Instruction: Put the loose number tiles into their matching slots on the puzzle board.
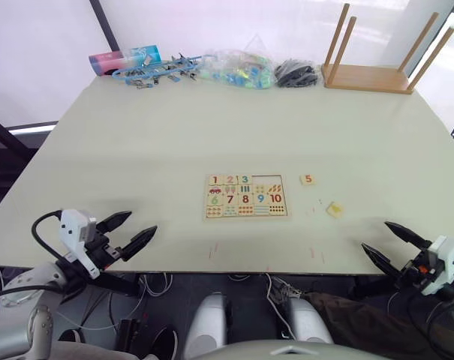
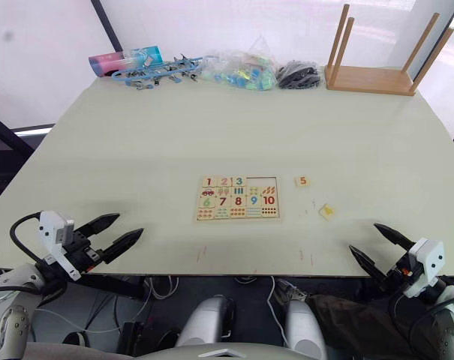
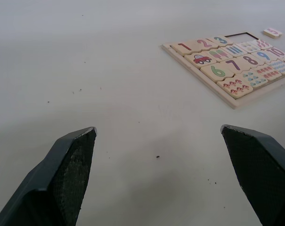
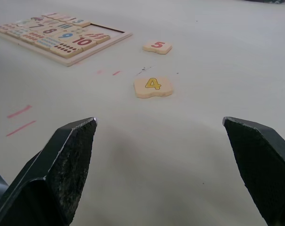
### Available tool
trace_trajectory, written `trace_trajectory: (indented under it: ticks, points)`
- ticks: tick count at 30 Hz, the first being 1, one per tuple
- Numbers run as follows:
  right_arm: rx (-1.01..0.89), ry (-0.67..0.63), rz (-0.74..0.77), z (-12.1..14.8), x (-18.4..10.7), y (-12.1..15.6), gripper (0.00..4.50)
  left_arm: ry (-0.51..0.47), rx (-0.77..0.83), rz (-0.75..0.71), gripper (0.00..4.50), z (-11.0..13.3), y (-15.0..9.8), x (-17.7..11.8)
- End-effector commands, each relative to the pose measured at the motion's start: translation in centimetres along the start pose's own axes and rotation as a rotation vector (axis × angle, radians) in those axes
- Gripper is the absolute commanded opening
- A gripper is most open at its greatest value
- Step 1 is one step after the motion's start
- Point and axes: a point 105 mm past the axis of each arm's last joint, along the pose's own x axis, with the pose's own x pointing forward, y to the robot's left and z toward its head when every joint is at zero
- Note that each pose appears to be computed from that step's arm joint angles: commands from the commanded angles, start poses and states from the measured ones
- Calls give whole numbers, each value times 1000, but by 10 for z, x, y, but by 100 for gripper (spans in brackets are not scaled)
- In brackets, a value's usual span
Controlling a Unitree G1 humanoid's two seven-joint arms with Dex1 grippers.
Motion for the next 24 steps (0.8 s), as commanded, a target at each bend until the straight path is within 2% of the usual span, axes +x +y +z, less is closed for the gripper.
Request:
trace_trajectory:
  ticks: [1, 9, 15, 24]
  points:
    - [-28, -26, -23, 9, -1, -5, 450, -30, 39, -15, 448, 11, 0, -2]
    - [-24, -47, -15, 12, 3, -3, 450, -26, 60, -50, 448, 11, 2, 0]
    - [-3, -60, 24, 19, 15, 0, 450, -23, 109, -129, 448, 16, 0, 6]
    - [-58, 25, 98, 24, 45, -6, 450, -27, 213, -367, 448, 32, -14, 17]
